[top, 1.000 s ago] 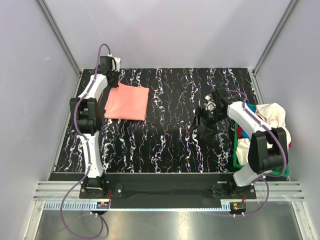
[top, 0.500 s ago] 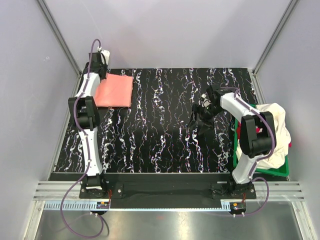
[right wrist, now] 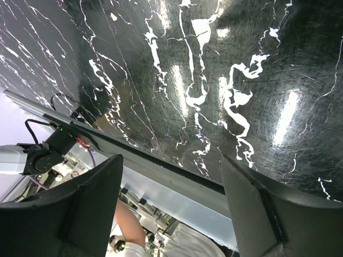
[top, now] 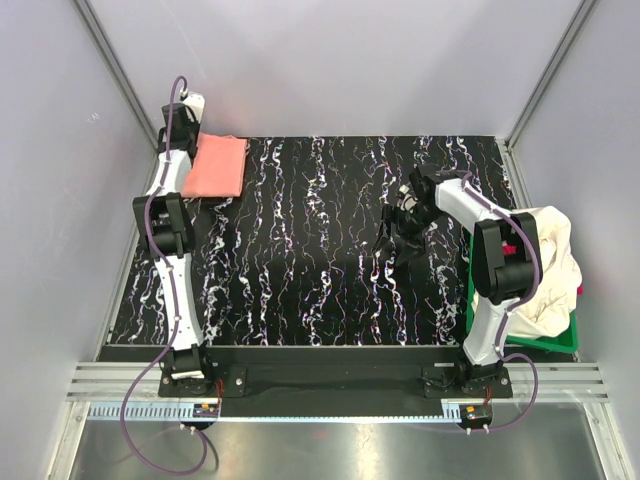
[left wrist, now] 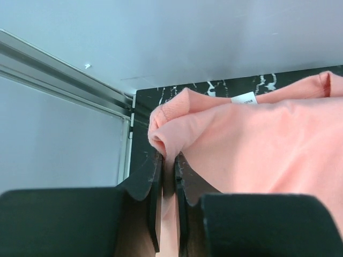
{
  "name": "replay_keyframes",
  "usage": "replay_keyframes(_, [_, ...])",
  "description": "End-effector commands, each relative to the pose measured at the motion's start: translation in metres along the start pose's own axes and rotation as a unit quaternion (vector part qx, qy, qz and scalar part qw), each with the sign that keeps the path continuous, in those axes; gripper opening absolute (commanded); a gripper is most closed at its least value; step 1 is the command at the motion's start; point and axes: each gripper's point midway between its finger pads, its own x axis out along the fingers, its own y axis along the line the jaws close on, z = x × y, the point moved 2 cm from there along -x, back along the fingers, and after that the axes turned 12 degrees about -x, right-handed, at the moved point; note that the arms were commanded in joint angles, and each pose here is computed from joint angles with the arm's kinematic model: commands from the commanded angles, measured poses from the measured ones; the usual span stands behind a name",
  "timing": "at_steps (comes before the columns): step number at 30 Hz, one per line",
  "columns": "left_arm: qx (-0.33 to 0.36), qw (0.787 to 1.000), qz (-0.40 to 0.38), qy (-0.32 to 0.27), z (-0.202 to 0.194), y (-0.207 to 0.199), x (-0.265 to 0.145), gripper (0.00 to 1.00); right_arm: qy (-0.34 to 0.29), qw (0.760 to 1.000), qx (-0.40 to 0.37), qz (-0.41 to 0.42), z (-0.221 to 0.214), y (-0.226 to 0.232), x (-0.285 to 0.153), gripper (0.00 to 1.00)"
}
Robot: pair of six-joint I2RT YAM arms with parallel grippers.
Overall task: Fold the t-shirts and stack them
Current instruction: Neatly place the folded tshirt to the corner, then reset both grippers
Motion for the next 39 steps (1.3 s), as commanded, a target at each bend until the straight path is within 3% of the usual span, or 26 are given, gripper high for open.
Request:
replay_keyframes(1, [0.004,0.997,0.022,-0.074,0.038,0.019,0.003,0.00,-0.007,1.000,-0.012,-0.006,0.008,0.001,-0.006,0.81])
replay_keyframes(5, [0.003,0.997,0.017,-0.078,0.033,0.018,0.009,0.00,-0.004,1.000,-0.007,-0.003,0.011,-0.001,-0.004,0.81])
replay_keyframes(9, [0.000,0.995,0.059,-0.078,0.031,0.033,0.010,0.00,-0.002,1.000,-0.007,-0.002,0.014,-0.003,-0.003,0.81])
replay_keyframes(14, [0.001,0.991,0.070,-0.118,0.053,0.049,0.004,0.00,-0.006,1.000,-0.002,-0.002,0.012,-0.007,-0.007,0.81])
replay_keyframes(15, [-0.011,0.988,0.073,-0.132,0.059,0.053,0.003,0.11,-0.005,1.000,-0.001,-0.003,0.012,-0.007,-0.007,0.81])
replay_keyframes(17, [-0.026,0.985,0.077,-0.149,0.069,0.058,-0.001,0.45,-0.007,1.000,-0.002,-0.002,0.011,-0.007,-0.008,0.81])
replay_keyframes(18, [-0.030,0.985,0.074,-0.152,0.071,0.056,-0.002,0.91,-0.008,1.000,0.000,-0.001,0.011,-0.007,-0.009,0.81])
replay_keyframes(19, [-0.032,0.985,0.069,-0.152,0.072,0.054,-0.002,0.99,-0.007,1.000,0.000,0.000,0.010,-0.007,-0.009,0.81])
replay_keyframes(24, [-0.077,0.984,0.074,-0.142,0.094,0.044,-0.033,0.99,-0.019,1.000,-0.005,-0.003,0.001,-0.002,-0.020,0.82])
replay_keyframes(25, [-0.086,0.980,0.056,-0.171,0.126,0.042,-0.062,0.96,-0.029,1.000,-0.008,-0.001,-0.002,0.002,-0.026,0.82])
replay_keyframes(26, [-0.100,0.981,0.035,-0.163,0.115,0.019,-0.067,0.95,-0.028,1.000,-0.003,0.006,-0.007,0.004,-0.027,0.82])
replay_keyframes(29, [-0.139,0.976,-0.013,-0.170,0.136,-0.008,-0.115,0.93,-0.061,0.998,-0.011,0.019,-0.015,0.016,-0.045,0.83])
replay_keyframes(34, [-0.213,0.962,-0.151,-0.084,0.117,-0.106,-0.196,0.92,-0.106,0.993,-0.020,0.038,-0.045,0.026,-0.069,0.84])
replay_keyframes(35, [-0.209,0.956,-0.197,-0.068,0.109,-0.139,-0.228,0.94,-0.131,0.990,-0.028,0.046,-0.054,0.034,-0.081,0.84])
replay_keyframes(38, [-0.223,0.936,-0.272,-0.012,0.072,-0.189,-0.292,0.99,-0.156,0.985,-0.030,0.071,-0.083,0.041,-0.091,0.85])
replay_keyframes(39, [-0.244,0.919,-0.309,0.016,0.060,-0.217,-0.319,0.99,-0.152,0.985,-0.024,0.074,-0.095,0.038,-0.086,0.86])
